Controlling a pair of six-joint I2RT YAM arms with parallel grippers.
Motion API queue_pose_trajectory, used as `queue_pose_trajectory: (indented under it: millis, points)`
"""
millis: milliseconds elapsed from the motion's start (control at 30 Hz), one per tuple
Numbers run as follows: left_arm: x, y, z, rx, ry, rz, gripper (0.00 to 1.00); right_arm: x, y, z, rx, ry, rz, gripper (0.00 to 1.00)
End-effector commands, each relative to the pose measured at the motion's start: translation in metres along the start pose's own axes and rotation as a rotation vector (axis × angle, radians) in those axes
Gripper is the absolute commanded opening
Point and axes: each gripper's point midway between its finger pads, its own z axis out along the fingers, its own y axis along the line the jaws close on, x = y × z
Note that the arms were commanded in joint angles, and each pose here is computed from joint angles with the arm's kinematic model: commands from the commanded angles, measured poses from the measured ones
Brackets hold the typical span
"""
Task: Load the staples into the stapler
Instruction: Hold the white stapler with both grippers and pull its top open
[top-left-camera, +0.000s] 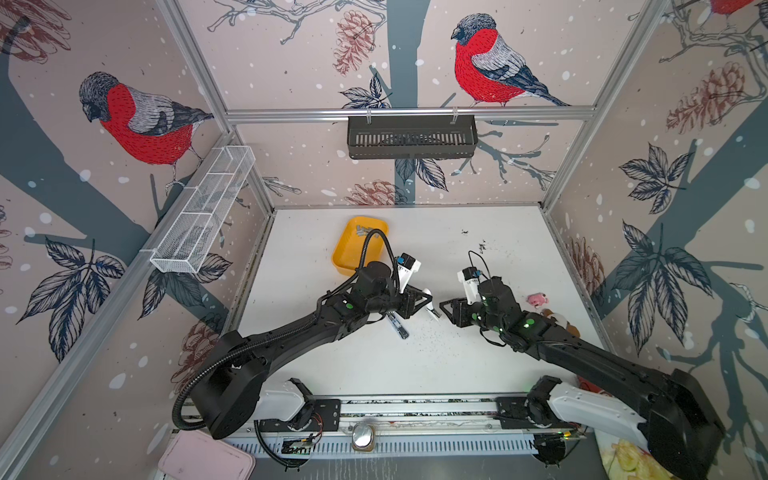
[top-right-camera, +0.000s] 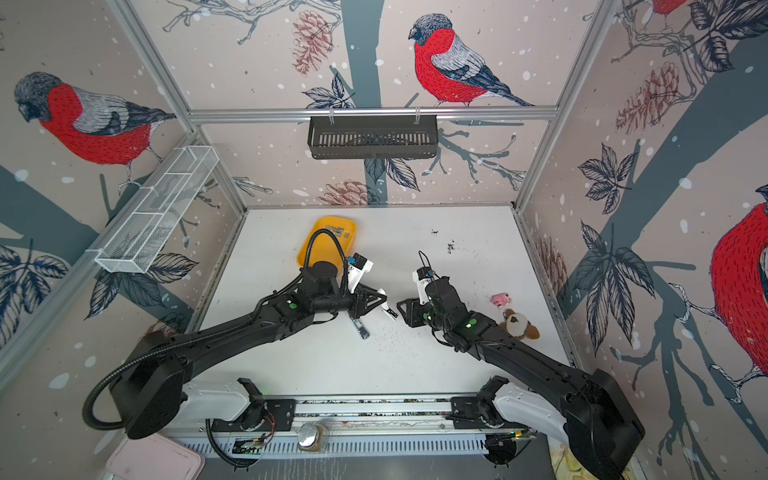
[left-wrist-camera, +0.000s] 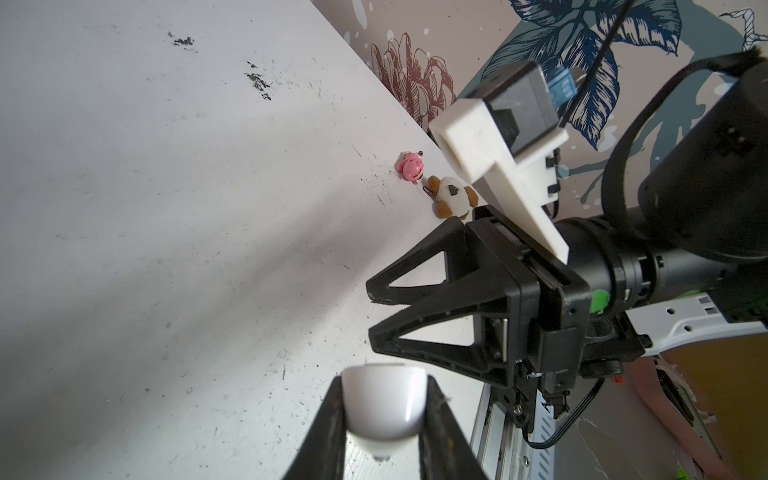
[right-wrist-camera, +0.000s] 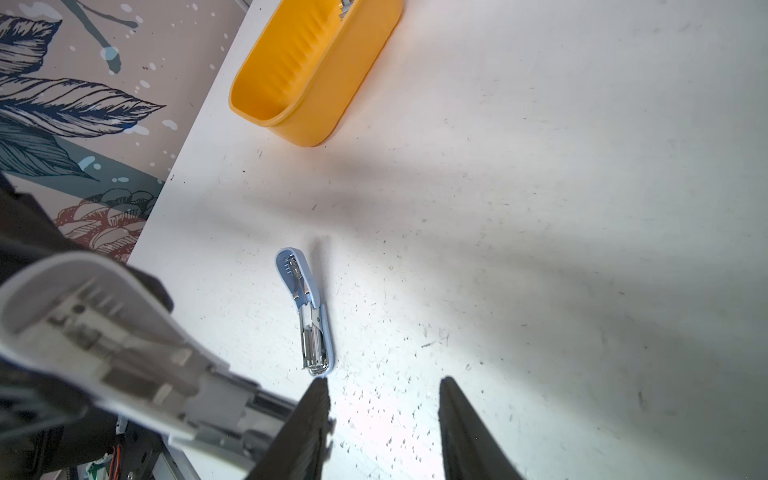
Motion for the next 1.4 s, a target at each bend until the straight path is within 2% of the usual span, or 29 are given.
queue_pose_trajectory:
  millis: [0,133,200,300,433,533,600,867,1200,1367]
  points:
    - [-0.006,-0.016,-0.011,0.104,-0.006,0.074,0.11,-0.011,0.008,-0.011,-0.059,-0.046,-0.022,0.45]
    - [-0.006,-0.033,-0.035,0.247,0.012,0.139,0.13,-0.034,0.036,-0.045,-0.29,-0.145,-0.07,0.47]
    - [-0.012,-0.046,-0.048,0.319,0.012,0.151,0.14,-0.04,0.054,-0.064,-0.418,-0.178,-0.118,0.53]
    - [-0.019,-0.068,-0.067,0.422,0.024,0.2,0.15,-0.046,0.08,-0.09,-0.56,-0.194,-0.199,0.6]
    - [-0.026,-0.089,-0.083,0.536,0.046,0.23,0.15,-0.049,0.113,-0.114,-0.714,-0.188,-0.3,0.62]
    - [-0.031,-0.102,-0.09,0.614,0.059,0.232,0.15,-0.047,0.133,-0.119,-0.737,-0.177,-0.37,0.62]
    - [-0.034,-0.104,-0.09,0.619,0.06,0.236,0.15,-0.045,0.143,-0.118,-0.745,-0.172,-0.397,0.62]
    - [-0.04,-0.109,-0.092,0.642,0.062,0.254,0.15,-0.039,0.156,-0.097,-0.71,-0.135,-0.42,0.61]
    - [-0.039,-0.102,-0.086,0.617,0.061,0.238,0.14,-0.036,0.174,-0.09,-0.742,-0.111,-0.446,0.42]
    - [-0.038,-0.101,-0.087,0.609,0.054,0.238,0.15,-0.037,0.171,-0.083,-0.709,-0.11,-0.438,0.23]
